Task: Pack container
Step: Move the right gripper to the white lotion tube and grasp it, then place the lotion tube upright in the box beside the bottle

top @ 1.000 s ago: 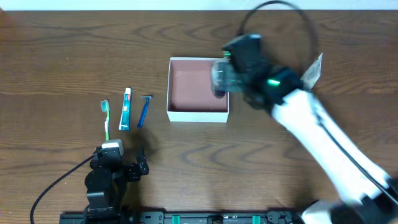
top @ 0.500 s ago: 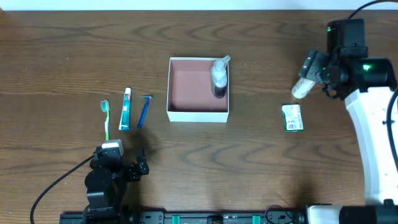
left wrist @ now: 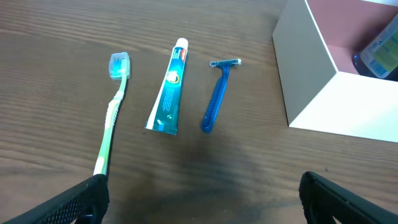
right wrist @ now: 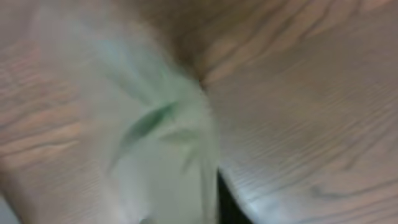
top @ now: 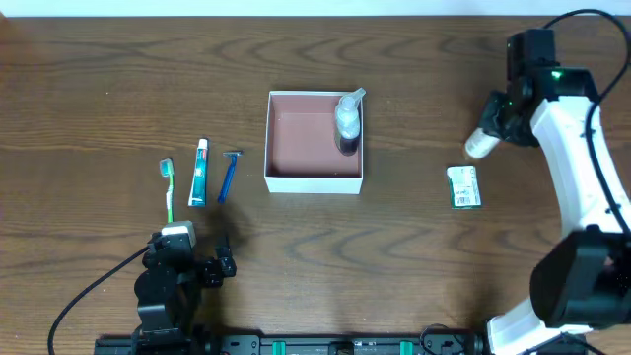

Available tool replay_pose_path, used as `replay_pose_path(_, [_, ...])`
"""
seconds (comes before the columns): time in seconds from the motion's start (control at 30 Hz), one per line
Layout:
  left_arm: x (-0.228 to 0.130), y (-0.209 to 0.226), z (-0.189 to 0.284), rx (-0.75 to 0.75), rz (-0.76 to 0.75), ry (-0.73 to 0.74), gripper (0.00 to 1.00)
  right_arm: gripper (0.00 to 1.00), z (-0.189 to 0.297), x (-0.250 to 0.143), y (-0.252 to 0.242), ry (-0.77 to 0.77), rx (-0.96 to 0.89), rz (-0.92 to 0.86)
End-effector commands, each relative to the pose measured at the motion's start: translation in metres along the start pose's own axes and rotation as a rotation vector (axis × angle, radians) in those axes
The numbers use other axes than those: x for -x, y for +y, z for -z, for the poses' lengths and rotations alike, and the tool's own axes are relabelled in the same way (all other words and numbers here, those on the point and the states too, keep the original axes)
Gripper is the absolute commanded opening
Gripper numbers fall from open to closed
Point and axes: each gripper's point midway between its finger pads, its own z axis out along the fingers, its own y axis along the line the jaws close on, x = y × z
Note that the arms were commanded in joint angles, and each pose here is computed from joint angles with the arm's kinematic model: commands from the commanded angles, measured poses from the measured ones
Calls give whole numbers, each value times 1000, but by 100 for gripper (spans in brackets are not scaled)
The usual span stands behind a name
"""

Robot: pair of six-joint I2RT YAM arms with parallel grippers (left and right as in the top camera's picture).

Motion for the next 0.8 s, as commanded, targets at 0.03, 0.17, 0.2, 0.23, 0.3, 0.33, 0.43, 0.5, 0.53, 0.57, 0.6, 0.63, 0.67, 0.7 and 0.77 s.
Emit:
replay_pose_path(0.03, [-3,-3,-2,-16,0,4,98,1,10,8,-4,-52,-13,-6])
replay_pose_path(0.17, [-3,-3,-2,-16,0,4,98,1,40,16,-6,-134,20,-18])
replay_pose_path(0.2, [-3,-3,-2,-16,0,4,98,1,47,17,-6,-153,28,-16])
replay_pose_path(0.23, [-3,-3,-2,-16,0,4,98,1,57,17,-5,-176,38,-15])
replay_pose_path(0.3, [-3,-3,-2,-16,0,4,98,1,72,17,-3,-210,58,-12])
replay_pose_path(0.33, [-3,-3,-2,-16,0,4,98,1,78,16,-2,-224,66,-5])
replay_pose_path(0.43, [-3,-3,-2,-16,0,4,98,1,98,13,5,-265,95,24])
replay_pose_path(0.5, [-3,-3,-2,-16,0,4,98,1,107,9,10,-283,115,38])
replay_pose_path(0.53, [-3,-3,-2,-16,0,4,98,1,113,6,15,-290,132,51])
replay_pose_path(0.57, [-3,-3,-2,-16,0,4,98,1,119,2,23,-299,156,72])
replay_pose_path(0.6, [-3,-3,-2,-16,0,4,98,1,125,-1,29,-307,172,87])
replay_pose_path(0.63, [-3,-3,-2,-16,0,4,98,1,132,-5,35,-319,190,107])
replay_pose_path(0.67, [-3,-3,-2,-16,0,4,98,1,138,-10,41,-330,207,125])
replay_pose_path(0.7, [-3,-3,-2,-16,0,4,98,1,148,-15,49,-345,231,148])
replay_pose_path(0.77, [-3,-3,-2,-16,0,4,98,1,170,-31,66,-379,291,206])
